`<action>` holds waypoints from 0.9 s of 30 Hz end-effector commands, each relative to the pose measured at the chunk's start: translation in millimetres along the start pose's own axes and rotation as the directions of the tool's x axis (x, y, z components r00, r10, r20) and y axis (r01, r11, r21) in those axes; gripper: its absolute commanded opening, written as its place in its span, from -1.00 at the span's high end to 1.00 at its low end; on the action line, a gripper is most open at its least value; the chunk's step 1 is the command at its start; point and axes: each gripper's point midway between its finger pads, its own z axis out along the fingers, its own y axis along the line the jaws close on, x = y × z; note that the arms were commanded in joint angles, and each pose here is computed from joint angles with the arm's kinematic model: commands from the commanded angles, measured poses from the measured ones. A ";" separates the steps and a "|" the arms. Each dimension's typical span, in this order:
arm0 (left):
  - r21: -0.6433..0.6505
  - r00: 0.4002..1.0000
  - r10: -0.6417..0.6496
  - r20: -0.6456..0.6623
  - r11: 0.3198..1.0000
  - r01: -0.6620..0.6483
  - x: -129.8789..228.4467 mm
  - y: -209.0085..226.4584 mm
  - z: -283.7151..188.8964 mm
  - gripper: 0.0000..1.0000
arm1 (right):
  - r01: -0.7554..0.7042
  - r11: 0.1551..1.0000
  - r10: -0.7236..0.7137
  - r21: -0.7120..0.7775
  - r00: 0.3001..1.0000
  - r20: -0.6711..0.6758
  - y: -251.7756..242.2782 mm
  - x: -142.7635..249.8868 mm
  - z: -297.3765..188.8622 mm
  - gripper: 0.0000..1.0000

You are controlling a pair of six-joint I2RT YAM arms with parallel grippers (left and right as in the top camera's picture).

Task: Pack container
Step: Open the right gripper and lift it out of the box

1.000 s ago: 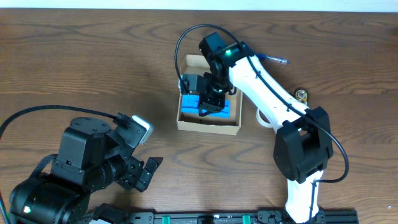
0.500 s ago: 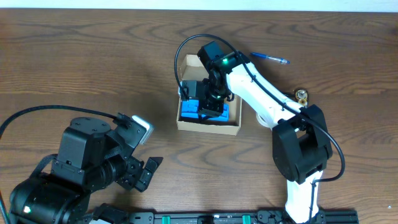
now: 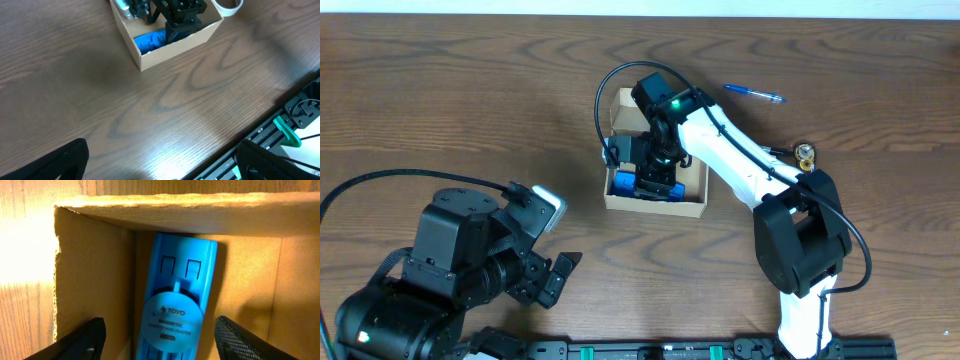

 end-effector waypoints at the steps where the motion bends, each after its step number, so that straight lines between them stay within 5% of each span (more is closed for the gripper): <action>1: 0.011 1.000 0.006 0.006 1.000 -0.006 -1.5 -2.2 -1.9 -0.91 | -0.013 1.000 0.013 0.002 1.000 0.028 2.9 -10.4 -7.2 -0.44; 15: 0.011 1.000 0.006 0.006 1.000 -0.006 -1.5 -2.2 -1.9 -0.90 | -0.070 0.975 0.043 0.209 0.990 0.133 -17.3 -41.8 -131.7 -0.49; 27: 0.011 1.000 0.006 0.006 1.000 -0.006 -1.5 -2.1 -1.9 -0.91 | -0.340 0.884 0.277 0.321 0.934 0.225 -17.1 26.3 -226.2 -0.51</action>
